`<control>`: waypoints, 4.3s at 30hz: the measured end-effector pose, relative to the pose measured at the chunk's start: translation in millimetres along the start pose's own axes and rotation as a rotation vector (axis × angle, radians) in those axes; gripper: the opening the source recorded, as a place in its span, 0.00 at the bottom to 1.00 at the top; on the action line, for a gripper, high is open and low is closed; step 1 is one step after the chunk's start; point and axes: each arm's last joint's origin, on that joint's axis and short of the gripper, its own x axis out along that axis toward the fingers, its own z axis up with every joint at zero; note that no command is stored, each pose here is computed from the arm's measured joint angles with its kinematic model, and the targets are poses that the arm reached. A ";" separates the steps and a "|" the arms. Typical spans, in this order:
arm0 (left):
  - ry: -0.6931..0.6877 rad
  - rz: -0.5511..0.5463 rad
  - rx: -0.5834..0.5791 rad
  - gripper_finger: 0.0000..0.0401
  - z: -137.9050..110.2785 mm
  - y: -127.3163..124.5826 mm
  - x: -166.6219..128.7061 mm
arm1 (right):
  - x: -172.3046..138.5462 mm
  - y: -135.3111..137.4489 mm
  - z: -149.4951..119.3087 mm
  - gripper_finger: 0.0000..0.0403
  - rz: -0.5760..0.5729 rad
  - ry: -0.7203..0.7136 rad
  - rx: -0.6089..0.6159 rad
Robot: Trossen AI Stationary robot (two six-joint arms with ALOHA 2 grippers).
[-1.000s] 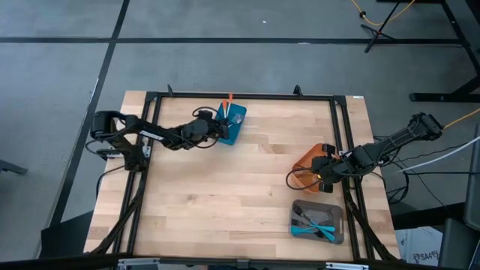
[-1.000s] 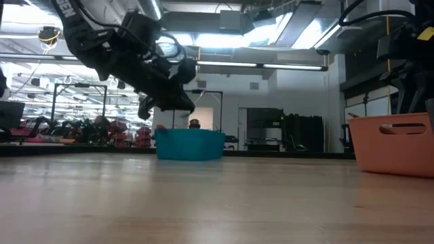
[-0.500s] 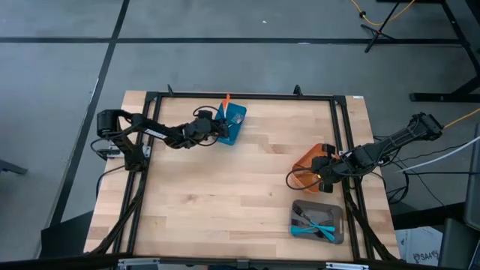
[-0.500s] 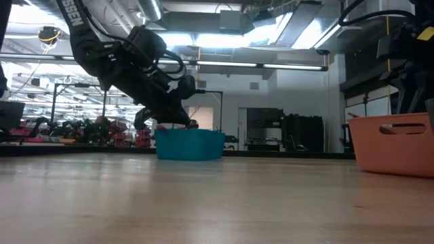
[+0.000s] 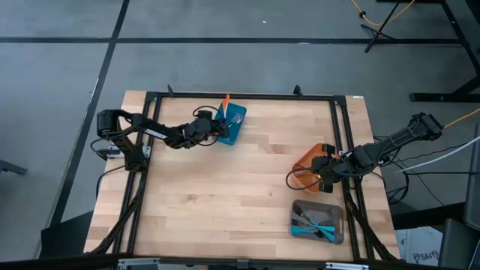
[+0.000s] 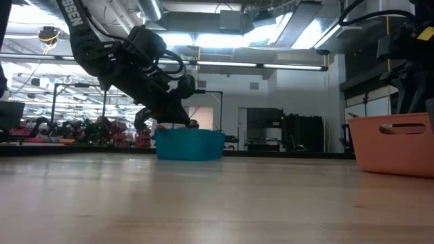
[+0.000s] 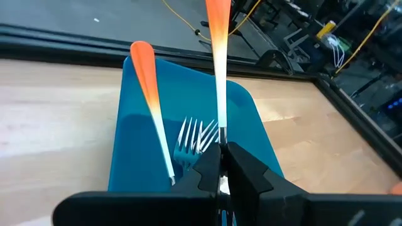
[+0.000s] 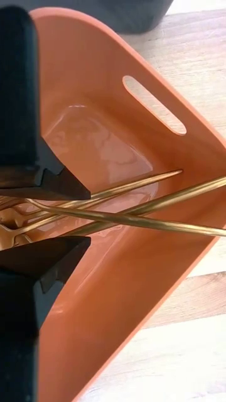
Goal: Sort silverware by color (type)
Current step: Put the orange fork into the blue bin, then return to Home Position
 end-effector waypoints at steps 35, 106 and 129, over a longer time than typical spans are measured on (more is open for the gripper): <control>0.026 0.040 -0.020 0.21 -1.2 5.7 1.6 | 0.0 0.0 0.0 0.22 0.000 0.000 0.000; -0.080 -0.915 0.559 0.00 36.9 65.7 -193.9 | -160.0 -45.4 37.4 0.22 0.031 -0.642 0.005; -0.118 -0.985 0.670 0.00 5.8 82.3 -181.8 | -90.1 -39.1 1.8 0.22 0.109 -0.779 0.071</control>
